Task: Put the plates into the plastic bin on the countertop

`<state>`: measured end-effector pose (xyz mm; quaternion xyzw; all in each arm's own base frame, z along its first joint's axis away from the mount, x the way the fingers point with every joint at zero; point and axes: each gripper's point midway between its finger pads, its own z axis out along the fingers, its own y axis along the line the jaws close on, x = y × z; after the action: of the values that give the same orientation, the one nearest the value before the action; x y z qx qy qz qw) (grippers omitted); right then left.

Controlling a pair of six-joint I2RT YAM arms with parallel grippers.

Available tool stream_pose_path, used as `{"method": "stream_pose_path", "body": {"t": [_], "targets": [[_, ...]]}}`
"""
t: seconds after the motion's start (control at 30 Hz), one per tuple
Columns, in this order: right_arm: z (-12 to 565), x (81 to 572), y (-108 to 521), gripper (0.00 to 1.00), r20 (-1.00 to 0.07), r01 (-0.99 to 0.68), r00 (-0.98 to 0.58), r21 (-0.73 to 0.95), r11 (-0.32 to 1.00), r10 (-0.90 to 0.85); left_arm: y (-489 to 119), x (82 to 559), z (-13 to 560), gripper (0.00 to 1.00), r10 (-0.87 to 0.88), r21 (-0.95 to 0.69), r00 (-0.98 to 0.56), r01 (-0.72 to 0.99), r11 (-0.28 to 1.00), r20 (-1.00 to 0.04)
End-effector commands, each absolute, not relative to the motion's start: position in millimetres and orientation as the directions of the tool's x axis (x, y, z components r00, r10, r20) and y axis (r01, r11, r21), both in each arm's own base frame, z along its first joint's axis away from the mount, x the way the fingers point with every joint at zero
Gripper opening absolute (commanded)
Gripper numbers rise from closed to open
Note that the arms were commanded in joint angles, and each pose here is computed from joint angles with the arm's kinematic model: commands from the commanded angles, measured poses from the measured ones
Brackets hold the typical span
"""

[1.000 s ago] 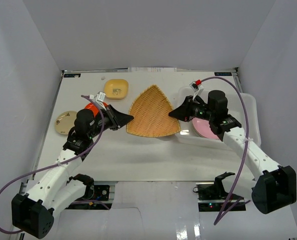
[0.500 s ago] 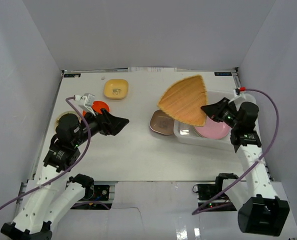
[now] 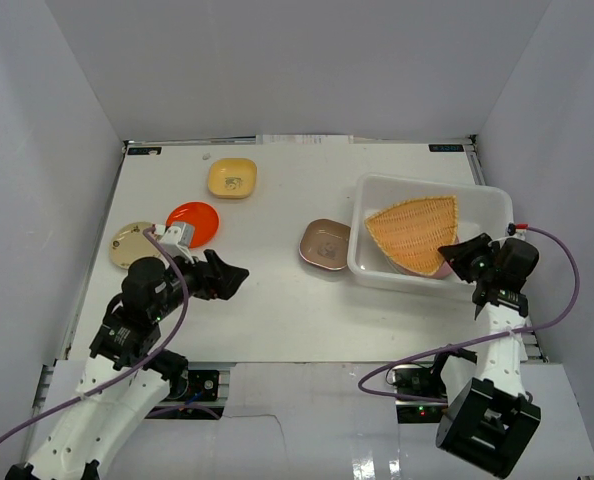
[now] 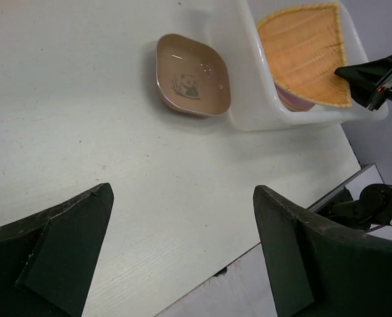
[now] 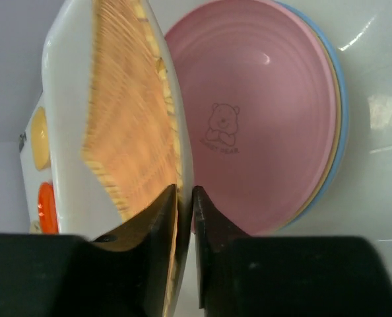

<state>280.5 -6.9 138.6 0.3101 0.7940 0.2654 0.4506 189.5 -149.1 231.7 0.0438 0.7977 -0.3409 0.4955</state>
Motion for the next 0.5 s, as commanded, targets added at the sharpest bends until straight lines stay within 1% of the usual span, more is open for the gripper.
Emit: {"method": "stream_pose_path", "body": {"t": [0.0,0.03,0.07,0.13,0.2,0.23,0.27,0.37,0.4,0.43,0.47], "targets": [[147,288,-18,0.37,-0.599,0.25,-0.35,0.682,0.688,0.72,-146,190,243,0.98,-0.278,-0.479,-0.454,0.422,0.769,-0.846],[149,288,-19,0.48,-0.604,0.247,-0.349,0.678,0.692,0.717,-147,189,243,0.98,-0.278,-0.48,-0.455,0.425,0.767,-0.846],[150,287,-21,0.71,-0.608,0.26,-0.343,0.671,0.694,0.716,-146,190,243,0.98,-0.28,-0.481,-0.455,0.42,0.77,-0.845],[164,289,-22,0.89,-0.632,0.239,-0.329,0.663,0.709,0.702,-144,191,242,0.98,-0.286,-0.482,-0.454,0.407,0.776,-0.844],[187,290,-22,0.98,-0.665,0.209,-0.303,0.652,0.729,0.682,-144,192,241,0.98,-0.285,-0.482,-0.457,0.403,0.778,-0.843],[188,288,-21,0.98,-0.669,0.202,-0.304,0.65,0.732,0.678,-144,192,240,0.98,-0.284,-0.482,-0.459,0.401,0.779,-0.842],[207,289,-16,0.98,-0.697,0.162,-0.286,0.641,0.75,0.657,-144,193,238,0.98,-0.281,-0.482,-0.466,0.397,0.781,-0.839],[235,291,1,0.98,-0.738,0.074,-0.279,0.621,0.78,0.614,-144,197,235,0.98,-0.281,-0.482,-0.476,0.38,0.789,-0.834],[241,291,24,0.98,-0.746,0.002,-0.318,0.617,0.787,0.585,-144,199,231,0.98,-0.276,-0.481,-0.486,0.368,0.796,-0.829],[244,295,32,0.95,-0.763,-0.017,-0.32,0.598,0.802,0.562,-142,202,230,0.98,-0.281,-0.478,-0.486,0.349,0.806,-0.828],[252,294,69,0.93,-0.78,-0.118,-0.369,0.578,0.807,0.505,-140,205,230,0.98,-0.293,-0.483,-0.485,0.332,0.81,-0.824]]}}
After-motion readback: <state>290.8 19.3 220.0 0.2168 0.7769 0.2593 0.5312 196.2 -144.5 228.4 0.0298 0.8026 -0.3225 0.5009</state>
